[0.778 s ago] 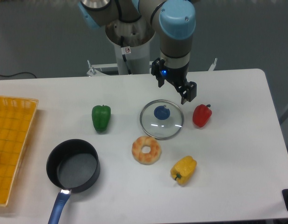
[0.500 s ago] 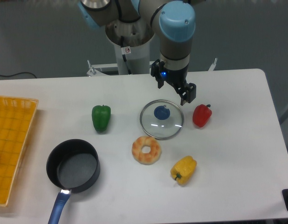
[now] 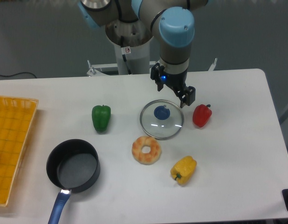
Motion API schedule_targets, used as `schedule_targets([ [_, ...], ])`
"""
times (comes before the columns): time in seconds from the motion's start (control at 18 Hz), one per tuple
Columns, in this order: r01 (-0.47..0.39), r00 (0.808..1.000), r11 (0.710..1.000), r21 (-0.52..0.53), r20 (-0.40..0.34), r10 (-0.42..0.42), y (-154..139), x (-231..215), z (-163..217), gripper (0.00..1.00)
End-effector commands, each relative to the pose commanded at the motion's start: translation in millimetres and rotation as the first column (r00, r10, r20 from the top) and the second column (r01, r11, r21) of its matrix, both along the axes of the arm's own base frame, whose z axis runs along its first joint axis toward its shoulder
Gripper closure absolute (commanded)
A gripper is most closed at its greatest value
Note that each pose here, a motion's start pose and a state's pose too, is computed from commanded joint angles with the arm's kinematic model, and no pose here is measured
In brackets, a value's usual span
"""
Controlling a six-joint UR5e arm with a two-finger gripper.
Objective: Pick up the donuts
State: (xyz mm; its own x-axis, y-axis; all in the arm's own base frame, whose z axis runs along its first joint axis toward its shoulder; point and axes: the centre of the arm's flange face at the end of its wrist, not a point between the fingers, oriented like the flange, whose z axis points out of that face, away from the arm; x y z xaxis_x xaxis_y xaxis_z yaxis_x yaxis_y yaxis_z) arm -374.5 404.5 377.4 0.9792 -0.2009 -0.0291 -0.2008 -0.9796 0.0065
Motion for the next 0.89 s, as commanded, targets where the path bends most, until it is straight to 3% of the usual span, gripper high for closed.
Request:
schedule_targets([
  [0.17, 0.02, 1.0, 1.0, -0.004, 0.015, -0.02, 16, 8, -12, 0.0],
  [0.5, -0.117, 0.993, 0.99, 0.083, -0.006, 0.118, 64, 26, -37, 0.0],
  [0.72, -0.081, 0.996, 0.994, 0.075, -0.037, 0.084, 91, 30, -71, 0.0],
  [0.89, -0.084, 0.995, 0.994, 0.074, -0.044, 0.088, 95, 24, -83, 0.0],
])
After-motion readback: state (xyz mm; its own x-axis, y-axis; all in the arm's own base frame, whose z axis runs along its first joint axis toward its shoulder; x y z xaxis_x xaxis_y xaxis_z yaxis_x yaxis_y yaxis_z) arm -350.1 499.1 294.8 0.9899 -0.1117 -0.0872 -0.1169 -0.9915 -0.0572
